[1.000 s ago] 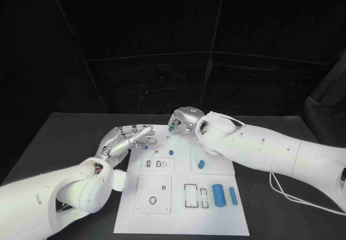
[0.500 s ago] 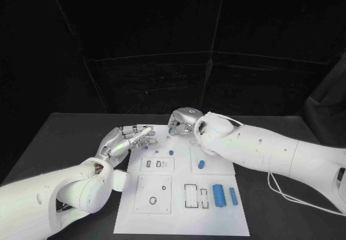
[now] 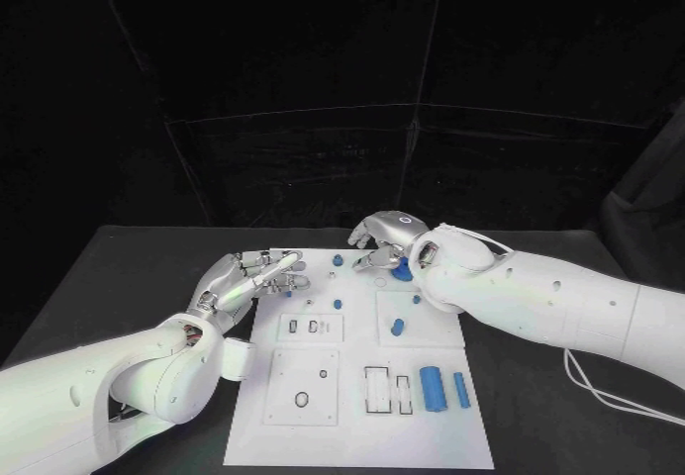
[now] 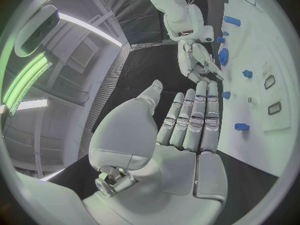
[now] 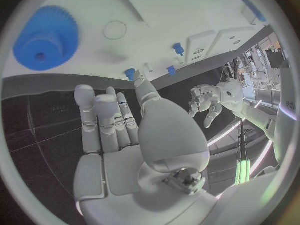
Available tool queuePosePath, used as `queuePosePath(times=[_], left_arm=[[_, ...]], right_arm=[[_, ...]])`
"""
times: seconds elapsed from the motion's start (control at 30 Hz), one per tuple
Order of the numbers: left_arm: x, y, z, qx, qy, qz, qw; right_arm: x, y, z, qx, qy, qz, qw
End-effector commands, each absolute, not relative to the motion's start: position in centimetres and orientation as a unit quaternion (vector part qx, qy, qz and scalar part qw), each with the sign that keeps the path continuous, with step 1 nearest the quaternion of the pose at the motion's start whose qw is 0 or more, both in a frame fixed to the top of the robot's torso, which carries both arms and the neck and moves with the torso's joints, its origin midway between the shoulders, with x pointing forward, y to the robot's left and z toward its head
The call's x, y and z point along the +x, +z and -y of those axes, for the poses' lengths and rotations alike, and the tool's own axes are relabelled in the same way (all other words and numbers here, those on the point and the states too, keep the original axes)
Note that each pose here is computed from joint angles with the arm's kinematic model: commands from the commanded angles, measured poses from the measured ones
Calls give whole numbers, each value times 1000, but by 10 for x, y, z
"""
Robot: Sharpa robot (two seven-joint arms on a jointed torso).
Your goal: Assemble the parts on the task board
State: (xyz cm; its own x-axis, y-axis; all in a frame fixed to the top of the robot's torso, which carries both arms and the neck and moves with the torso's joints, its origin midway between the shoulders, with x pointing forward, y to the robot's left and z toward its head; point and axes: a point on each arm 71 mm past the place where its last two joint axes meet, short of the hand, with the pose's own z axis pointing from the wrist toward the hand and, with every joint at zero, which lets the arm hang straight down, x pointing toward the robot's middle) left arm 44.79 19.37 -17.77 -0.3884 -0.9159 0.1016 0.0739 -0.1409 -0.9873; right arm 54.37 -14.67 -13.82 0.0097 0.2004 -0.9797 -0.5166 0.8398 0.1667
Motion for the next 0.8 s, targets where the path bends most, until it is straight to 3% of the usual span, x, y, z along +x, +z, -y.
queuePosePath(times=[0.03,0.4,0.8], left_arm=[[447,-176,-193,-394,-648,-530,381],[449,-177,-194,-394,-647,-531,381],[452,-178,-193,-394,-646,-533,379]], right_arm=[[538,-132,165,-75,270,-652,705],[526,-138,236,9,223,-726,651],[530,-144,240,-1,187,-750,635]])
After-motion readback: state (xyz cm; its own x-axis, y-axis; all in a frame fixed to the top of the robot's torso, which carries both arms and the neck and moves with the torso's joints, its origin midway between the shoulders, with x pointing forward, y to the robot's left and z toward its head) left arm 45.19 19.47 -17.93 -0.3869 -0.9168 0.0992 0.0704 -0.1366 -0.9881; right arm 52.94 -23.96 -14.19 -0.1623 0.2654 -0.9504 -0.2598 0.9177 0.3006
